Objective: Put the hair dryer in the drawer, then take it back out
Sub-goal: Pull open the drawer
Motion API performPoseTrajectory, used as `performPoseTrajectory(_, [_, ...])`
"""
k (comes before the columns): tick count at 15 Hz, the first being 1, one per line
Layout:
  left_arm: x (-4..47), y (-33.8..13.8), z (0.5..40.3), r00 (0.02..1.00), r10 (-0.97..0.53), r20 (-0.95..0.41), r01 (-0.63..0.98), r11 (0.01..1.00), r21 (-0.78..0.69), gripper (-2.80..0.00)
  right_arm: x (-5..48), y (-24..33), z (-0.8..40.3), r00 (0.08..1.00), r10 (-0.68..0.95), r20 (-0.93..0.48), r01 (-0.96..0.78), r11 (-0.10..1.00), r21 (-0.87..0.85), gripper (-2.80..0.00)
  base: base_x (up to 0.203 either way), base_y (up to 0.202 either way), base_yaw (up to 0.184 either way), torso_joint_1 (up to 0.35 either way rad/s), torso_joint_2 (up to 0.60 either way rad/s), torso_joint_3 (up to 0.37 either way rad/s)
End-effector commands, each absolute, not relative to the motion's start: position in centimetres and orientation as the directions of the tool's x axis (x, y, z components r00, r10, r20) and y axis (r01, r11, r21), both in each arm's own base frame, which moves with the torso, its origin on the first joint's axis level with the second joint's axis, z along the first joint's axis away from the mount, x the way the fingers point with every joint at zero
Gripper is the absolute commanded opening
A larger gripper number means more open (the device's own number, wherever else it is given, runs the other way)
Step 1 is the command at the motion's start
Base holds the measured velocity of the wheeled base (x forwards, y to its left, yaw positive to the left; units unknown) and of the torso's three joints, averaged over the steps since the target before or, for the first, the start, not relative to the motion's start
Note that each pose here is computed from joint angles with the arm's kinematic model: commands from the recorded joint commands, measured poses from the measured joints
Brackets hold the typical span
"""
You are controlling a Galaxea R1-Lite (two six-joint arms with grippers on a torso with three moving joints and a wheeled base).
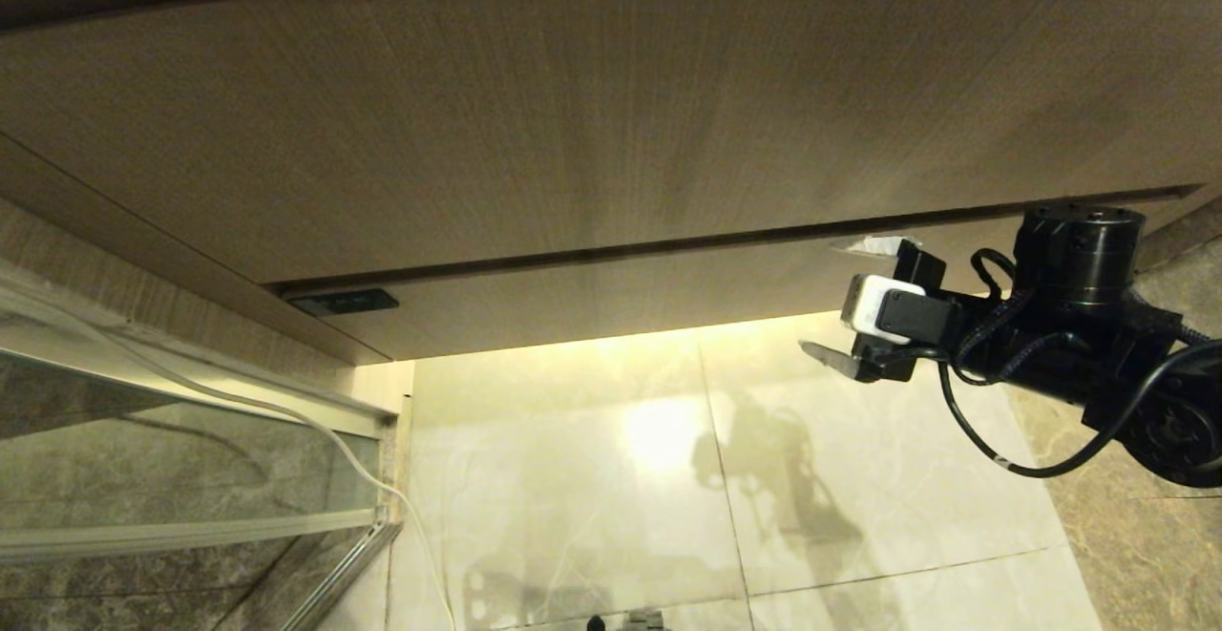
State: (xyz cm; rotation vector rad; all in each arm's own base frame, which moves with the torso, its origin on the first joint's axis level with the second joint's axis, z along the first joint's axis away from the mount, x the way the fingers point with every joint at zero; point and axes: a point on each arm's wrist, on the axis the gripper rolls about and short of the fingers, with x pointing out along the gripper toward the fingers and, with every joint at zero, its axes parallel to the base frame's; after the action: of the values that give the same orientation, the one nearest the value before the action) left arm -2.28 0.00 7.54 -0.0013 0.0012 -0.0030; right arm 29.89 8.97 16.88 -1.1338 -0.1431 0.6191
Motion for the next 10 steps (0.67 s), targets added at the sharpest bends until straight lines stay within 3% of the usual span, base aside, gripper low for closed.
performPoseTrajectory(1, [-2.3,0.0,7.5,1.0,-0.003,-0.002,0.003,1.0,-0.002,-2.8,31.0,9.0,16.5,0.828,0.524,-0.199,-0.385,0.274,-0.881,0.0,0.0,0.0,0.0,0.0,0.0,0.0])
performPoseTrajectory(10, [-2.3,0.0,7.5,1.0,-0.005,-0.002,0.005,1.0,-0.002,-2.8,34.2,9.0,16.1,0.846,0.509,-0.158,-0.342,0.292,-0.893,0.0,0.0,0.0,0.0,0.0,0.0,0.0])
